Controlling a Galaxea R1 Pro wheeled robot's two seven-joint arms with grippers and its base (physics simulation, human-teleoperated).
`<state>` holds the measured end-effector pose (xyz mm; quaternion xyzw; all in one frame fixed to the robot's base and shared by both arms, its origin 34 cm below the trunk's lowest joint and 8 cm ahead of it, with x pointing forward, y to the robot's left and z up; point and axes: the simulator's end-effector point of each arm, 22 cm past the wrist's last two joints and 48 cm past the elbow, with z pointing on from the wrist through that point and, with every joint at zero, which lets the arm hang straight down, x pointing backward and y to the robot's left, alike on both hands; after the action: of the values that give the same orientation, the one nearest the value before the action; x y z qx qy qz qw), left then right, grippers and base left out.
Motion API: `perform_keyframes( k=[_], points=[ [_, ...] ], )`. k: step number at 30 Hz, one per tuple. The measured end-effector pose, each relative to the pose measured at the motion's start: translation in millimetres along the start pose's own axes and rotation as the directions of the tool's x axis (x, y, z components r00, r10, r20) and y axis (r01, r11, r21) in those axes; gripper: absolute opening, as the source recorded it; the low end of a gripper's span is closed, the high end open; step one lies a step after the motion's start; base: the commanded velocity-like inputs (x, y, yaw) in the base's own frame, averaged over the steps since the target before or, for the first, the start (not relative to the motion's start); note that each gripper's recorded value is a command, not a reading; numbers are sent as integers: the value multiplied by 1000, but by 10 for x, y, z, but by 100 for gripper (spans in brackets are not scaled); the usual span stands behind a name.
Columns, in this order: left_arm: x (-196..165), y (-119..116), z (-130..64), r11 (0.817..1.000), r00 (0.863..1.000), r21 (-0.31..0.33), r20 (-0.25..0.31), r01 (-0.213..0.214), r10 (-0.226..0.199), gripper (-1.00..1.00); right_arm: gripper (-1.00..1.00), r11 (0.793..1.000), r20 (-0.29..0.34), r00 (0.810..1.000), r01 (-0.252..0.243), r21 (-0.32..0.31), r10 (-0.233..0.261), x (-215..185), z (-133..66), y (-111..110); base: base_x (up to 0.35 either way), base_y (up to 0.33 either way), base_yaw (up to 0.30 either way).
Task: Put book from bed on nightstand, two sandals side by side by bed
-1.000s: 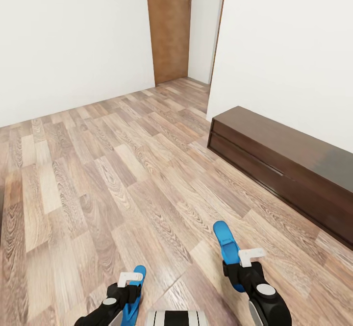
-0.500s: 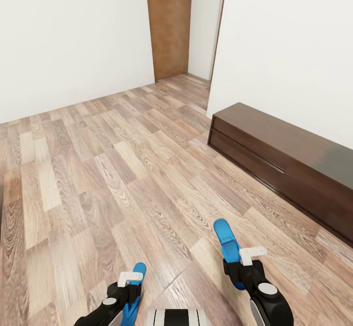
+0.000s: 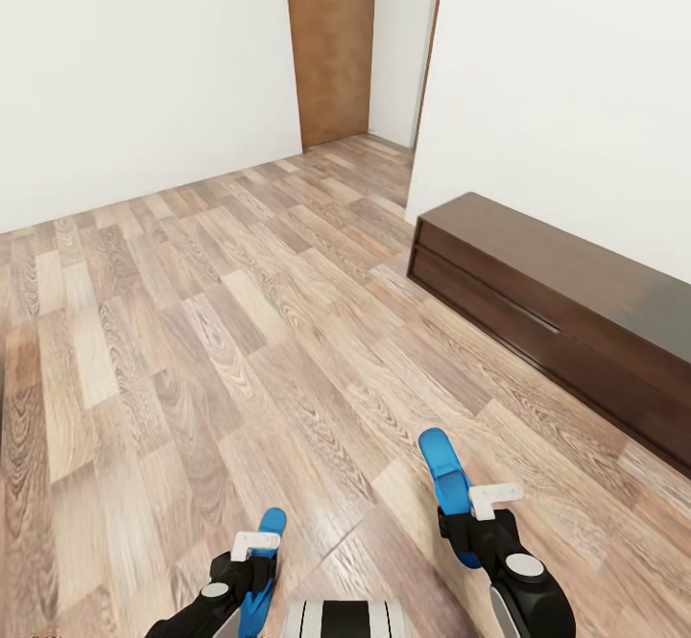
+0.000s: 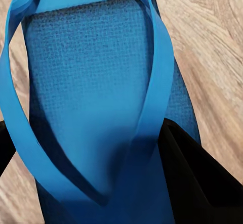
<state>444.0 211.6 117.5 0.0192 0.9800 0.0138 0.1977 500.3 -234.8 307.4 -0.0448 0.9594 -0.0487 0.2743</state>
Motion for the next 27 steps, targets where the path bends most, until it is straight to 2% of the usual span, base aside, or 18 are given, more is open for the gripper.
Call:
perform_keyframes(
  k=[4, 16, 27],
  points=[
    [31, -12, 17, 1000, 1000, 2, -6, -1, 1, 100, -100, 1000, -9, 1000, 1, 0, -1, 35, 23, 4, 0, 0, 0],
    [-158, 25, 46, 1000, 1000, -3, 23, -3, 3, 100, -100, 1000, -10, 1000, 1, -1, -1, 39, 24, 9, 0, 0, 0],
    [-142, 77, 80, 1000, 1000, -10, 26, -3, 3, 100, -100, 1000, -21, 1000, 1, -2, -1, 83, 56, 13, 0, 0, 0]
  ],
)
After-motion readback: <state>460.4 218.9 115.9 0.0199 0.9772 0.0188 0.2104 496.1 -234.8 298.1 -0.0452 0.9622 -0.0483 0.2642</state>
